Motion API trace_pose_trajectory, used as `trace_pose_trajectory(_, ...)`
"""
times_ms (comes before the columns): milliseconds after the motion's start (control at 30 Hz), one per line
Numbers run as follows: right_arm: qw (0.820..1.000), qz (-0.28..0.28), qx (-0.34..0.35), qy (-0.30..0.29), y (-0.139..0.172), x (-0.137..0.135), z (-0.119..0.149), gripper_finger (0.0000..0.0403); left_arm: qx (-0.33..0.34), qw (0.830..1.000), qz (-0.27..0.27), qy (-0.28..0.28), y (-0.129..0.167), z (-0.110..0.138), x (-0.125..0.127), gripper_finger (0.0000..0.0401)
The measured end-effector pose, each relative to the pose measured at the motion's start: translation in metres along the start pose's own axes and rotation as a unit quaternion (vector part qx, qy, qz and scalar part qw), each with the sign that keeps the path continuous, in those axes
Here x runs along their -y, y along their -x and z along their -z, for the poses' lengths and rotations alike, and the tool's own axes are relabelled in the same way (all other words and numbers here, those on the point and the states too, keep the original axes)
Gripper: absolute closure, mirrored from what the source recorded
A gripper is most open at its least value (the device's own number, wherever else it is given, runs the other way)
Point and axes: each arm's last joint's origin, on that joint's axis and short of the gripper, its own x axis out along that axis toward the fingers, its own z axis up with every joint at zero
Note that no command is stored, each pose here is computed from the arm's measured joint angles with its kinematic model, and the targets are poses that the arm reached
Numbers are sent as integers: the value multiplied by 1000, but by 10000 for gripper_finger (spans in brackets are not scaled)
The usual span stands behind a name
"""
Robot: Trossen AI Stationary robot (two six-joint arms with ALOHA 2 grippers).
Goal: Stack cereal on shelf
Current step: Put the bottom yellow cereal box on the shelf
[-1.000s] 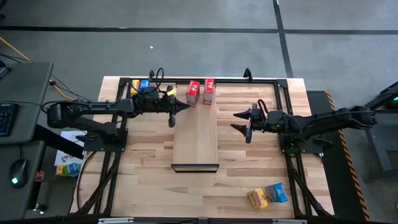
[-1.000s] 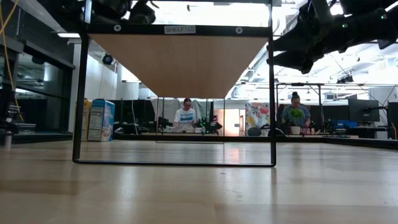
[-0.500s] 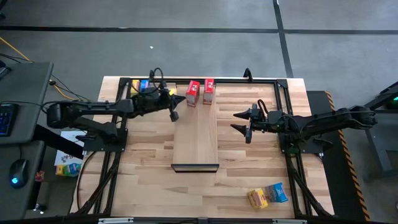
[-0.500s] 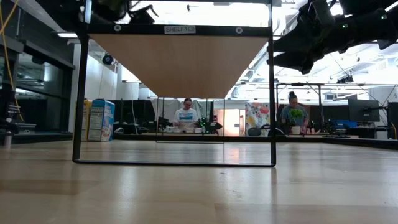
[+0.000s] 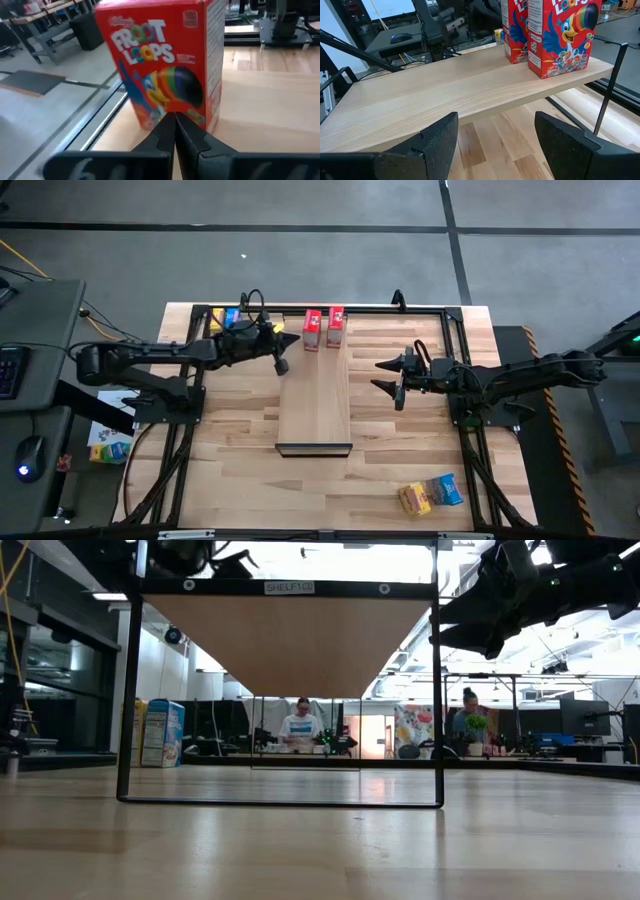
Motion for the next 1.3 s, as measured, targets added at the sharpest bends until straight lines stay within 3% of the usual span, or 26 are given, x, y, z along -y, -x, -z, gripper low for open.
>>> trace_pose_trajectory(233,1000,0,0,5,0,0,0,146,7,999,36,22,32,-1,3,401)
trace_pose_trajectory(533,1000,-2,12,-3,0,0,-2,146,150,984,91,41,70,24,22,401)
trace_pose_trajectory(667,995,-15,81,-59,1,-3,-16,146,167,976,137,36,79,32,27,401)
trace_pose_trajectory(767,990,-28,100,-94,2,-9,-32,146,174,974,140,32,82,32,28,401)
trace_pose_trajectory(833,992,-34,65,-105,1,-17,-43,146,179,973,140,32,83,31,27,401)
trace_pose_trajectory(933,991,0,-60,-116,3,-32,-57,146,185,972,139,33,85,30,26,401)
trace_pose_trajectory(1033,969,64,-195,-134,10,-48,-65,146,189,972,138,33,87,29,26,401)
trace_pose_trajectory(1167,907,140,-356,-175,24,-75,-62,146,190,972,138,33,87,29,26,401)
trace_pose_trajectory(1300,851,186,-446,-204,39,-110,-58,146,190,972,137,33,87,28,26,401)
